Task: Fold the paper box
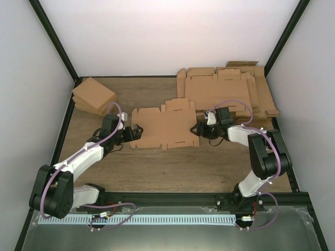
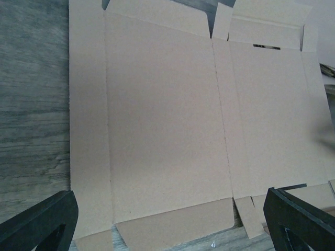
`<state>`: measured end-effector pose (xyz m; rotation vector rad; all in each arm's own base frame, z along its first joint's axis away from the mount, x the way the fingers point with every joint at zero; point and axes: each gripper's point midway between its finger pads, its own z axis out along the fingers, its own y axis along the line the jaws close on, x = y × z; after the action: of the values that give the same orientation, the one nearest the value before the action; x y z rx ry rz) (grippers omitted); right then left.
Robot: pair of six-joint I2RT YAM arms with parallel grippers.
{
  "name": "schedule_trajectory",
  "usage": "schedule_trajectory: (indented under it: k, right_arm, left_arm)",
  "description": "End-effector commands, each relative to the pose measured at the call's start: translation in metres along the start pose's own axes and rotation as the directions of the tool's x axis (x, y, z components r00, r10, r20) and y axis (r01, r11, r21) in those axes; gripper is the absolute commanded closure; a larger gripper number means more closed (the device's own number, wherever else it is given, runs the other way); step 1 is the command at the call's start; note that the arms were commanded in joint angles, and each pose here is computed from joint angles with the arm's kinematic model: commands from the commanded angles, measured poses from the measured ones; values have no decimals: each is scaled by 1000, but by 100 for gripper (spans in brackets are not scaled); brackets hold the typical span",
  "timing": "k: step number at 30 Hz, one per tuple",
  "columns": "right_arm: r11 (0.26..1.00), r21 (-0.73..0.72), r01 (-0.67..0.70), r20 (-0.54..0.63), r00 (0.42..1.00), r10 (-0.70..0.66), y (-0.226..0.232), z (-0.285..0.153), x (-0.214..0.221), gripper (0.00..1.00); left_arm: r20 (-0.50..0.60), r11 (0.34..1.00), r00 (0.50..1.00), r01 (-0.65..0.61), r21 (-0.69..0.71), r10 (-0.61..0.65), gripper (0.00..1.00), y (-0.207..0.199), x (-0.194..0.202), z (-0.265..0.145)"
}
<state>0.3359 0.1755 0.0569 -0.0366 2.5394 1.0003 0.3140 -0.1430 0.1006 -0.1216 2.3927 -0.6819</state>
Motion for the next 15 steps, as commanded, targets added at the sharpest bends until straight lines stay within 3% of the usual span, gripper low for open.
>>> schedule_trajectory:
  k: [1,10,15]
  right_arm:
    - [996,91,-5,28,1000,3,-11,5,-19,39]
    - [997,67,23,11,1000,-24,-3,15,-20,56]
    - [999,35,34,-3,999,-33,3,13,-16,57]
  left_arm:
    - [-1,1000,1000,-19,-8,19,0,3,4,0]
    - [-21,999,1000,-9,-43,8,0,19,18,15]
    - [-49,999,999,6,-36,-8,0,24,30,25]
